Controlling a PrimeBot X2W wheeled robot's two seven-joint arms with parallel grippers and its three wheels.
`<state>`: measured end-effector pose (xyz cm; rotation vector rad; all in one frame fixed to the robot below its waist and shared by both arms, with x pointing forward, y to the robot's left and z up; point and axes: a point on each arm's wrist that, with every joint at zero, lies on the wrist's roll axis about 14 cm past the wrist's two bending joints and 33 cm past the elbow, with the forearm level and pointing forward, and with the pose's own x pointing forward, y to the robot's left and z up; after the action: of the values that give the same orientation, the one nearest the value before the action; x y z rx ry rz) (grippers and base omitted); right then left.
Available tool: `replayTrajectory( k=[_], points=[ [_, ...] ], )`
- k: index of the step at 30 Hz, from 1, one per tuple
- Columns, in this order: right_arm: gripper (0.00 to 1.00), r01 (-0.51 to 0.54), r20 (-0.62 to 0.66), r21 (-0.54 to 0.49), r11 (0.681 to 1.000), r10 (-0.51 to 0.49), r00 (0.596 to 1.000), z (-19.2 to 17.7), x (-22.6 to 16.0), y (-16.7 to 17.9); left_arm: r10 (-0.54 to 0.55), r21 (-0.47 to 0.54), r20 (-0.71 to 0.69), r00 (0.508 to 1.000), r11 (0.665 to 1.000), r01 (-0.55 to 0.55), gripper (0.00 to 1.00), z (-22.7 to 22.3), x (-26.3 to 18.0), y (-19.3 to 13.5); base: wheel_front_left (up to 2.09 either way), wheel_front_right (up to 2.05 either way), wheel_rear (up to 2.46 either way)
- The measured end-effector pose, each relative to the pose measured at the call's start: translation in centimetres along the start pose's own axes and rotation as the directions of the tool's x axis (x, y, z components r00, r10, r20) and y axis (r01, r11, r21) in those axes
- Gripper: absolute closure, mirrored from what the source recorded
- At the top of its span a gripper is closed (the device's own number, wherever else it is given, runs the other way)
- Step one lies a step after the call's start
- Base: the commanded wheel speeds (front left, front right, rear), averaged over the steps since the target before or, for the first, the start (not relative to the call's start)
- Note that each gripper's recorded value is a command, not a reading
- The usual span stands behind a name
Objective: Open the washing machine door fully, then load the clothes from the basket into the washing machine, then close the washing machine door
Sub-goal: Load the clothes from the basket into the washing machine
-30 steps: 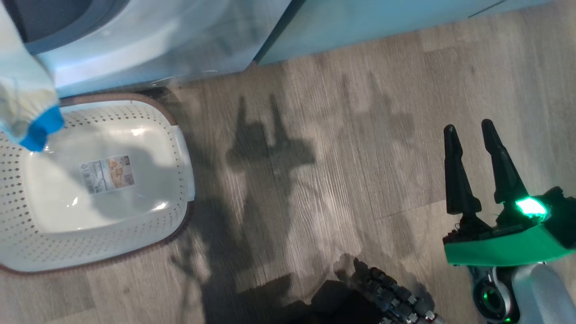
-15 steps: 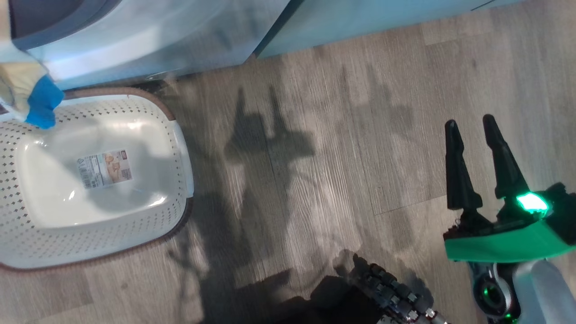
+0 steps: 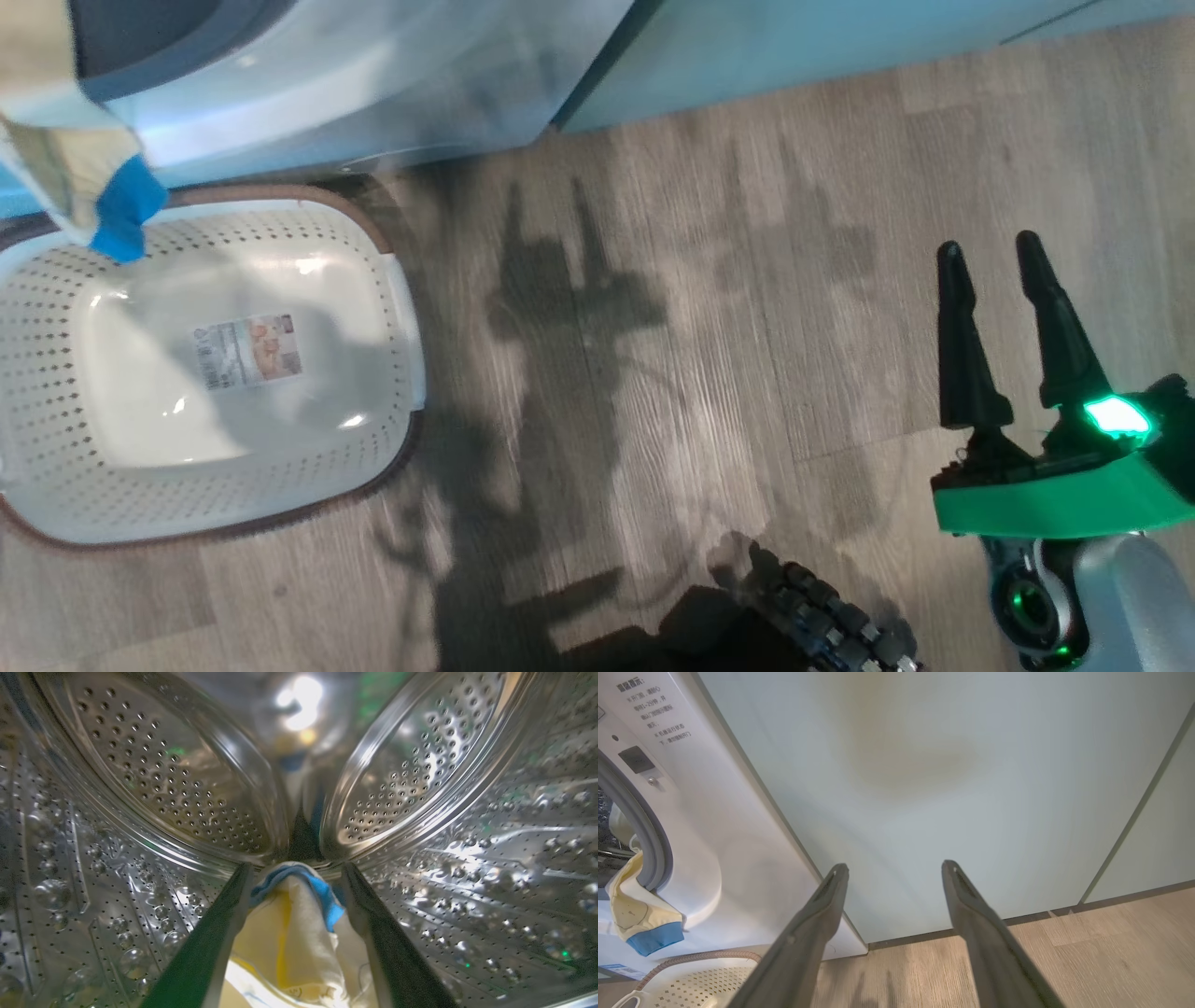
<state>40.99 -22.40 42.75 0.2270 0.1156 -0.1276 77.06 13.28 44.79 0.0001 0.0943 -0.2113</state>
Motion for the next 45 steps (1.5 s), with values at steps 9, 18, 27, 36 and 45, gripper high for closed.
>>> replayTrajectory(
  k=[9,18,27,36,45],
  points=[
    [0.00,-0.035,0.041,-0.015,0.999,0.036,0.999,1.2,0.4,0.9,0.012,-0.025,0.031,0.999,1.000,-0.011,0.00,-0.2,-3.2,-0.7,0.00,0.00,0.00],
    [0.00,-0.095,0.085,-0.033,0.995,0.097,0.992,2.5,0.5,2.7,0.044,-0.067,0.121,0.992,0.997,-0.036,0.00,0.5,-9.2,-1.6,0.00,0.00,0.00],
    [0.00,-0.159,0.112,-0.053,0.986,0.164,0.980,3.5,0.0,4.9,0.092,-0.080,0.177,0.980,0.994,-0.079,0.00,1.4,-18.4,-2.2,0.00,0.00,0.00],
    [0.00,-0.219,0.125,-0.082,0.972,0.228,0.966,4.1,-0.8,6.9,0.160,-0.110,0.173,0.972,0.984,-0.143,0.00,2.0,-26.1,-2.4,0.00,0.00,0.00],
    [0.00,-0.291,0.142,-0.103,0.951,0.304,0.942,4.9,-2.9,9.5,0.206,-0.105,0.162,0.965,0.976,-0.191,0.00,2.9,-32.7,-2.6,0.00,0.00,0.00]
  ],
)
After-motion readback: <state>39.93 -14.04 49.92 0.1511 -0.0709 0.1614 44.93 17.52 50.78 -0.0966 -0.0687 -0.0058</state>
